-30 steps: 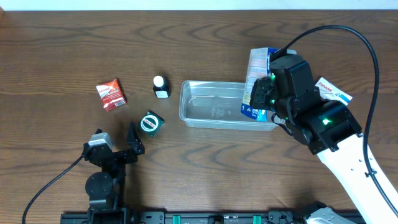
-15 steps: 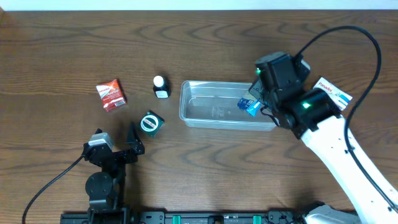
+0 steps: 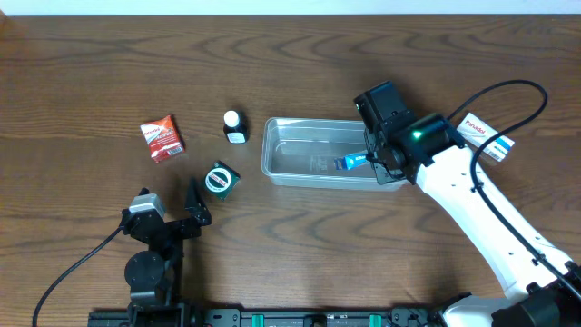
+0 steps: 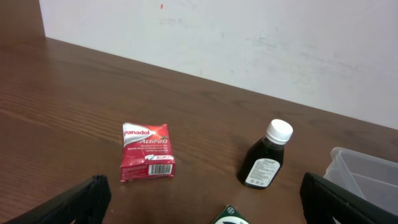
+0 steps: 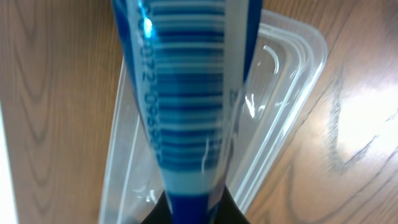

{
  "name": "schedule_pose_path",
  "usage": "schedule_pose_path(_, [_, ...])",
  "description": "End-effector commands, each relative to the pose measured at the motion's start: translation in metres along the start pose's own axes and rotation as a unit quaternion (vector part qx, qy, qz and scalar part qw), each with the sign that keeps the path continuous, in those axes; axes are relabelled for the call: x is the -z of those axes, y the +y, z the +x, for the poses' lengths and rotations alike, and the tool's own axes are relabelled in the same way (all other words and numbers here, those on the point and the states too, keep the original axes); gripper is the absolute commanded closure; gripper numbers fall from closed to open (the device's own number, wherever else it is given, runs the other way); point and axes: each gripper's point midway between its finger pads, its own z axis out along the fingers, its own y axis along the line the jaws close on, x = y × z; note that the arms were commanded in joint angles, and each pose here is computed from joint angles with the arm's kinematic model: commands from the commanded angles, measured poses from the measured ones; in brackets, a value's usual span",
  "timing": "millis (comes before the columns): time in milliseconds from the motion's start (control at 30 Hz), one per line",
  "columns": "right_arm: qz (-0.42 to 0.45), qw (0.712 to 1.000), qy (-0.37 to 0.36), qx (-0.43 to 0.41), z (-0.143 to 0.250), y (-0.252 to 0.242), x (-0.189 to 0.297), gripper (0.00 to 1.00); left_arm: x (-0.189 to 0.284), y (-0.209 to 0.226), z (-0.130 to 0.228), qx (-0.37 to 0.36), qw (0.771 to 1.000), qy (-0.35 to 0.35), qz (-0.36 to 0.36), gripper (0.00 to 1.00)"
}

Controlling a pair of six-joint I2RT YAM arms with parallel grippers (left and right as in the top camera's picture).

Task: Pack container
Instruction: 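Carry the blue-white box over the clear container and lower it, then lower the box into the container and open the right gripper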

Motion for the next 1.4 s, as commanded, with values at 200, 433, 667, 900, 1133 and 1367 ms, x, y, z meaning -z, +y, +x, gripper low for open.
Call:
schedule_pose_path(200, [-0.014, 0.997, 0.026, -0.068, 0.014, 0.012, 0.0, 0.99, -0.001, 0.007, 0.017, -0.003, 1.0, 0.025, -0.014, 0.02])
schedule_pose_path(433, [-0.042, 0.995, 0.038, -0.083, 0.019, 0.027, -0.001, 0.99, -0.001, 0.007, 0.017, -0.003, 1.0, 0.025, -0.014, 0.02])
schedule_pose_path(667, [-0.028, 0.996, 0.017, -0.079, 0.016, 0.025, -0.015, 0.99, -0.001, 0.007, 0.017, -0.003, 1.0, 0.025, -0.014, 0.02])
schedule_pose_path(900, [-0.017, 0.997, 0.003, -0.076, 0.019, 0.027, -0.038, 0.99, -0.001, 0.007, 0.017, -0.003, 1.0, 0.025, -0.014, 0.02])
schedule_pose_path(1133, [-0.027, 0.996, -0.013, -0.084, 0.016, 0.033, -0.046, 0.99, -0.001, 0.007, 0.017, -0.003, 1.0, 0.025, -0.014, 0.02])
schedule_pose_path(1367, [-0.018, 0.996, -0.024, -0.089, 0.015, 0.031, -0.056, 0.99, -0.001, 0.007, 0.017, -0.003, 1.0, 0.025, -0.014, 0.02])
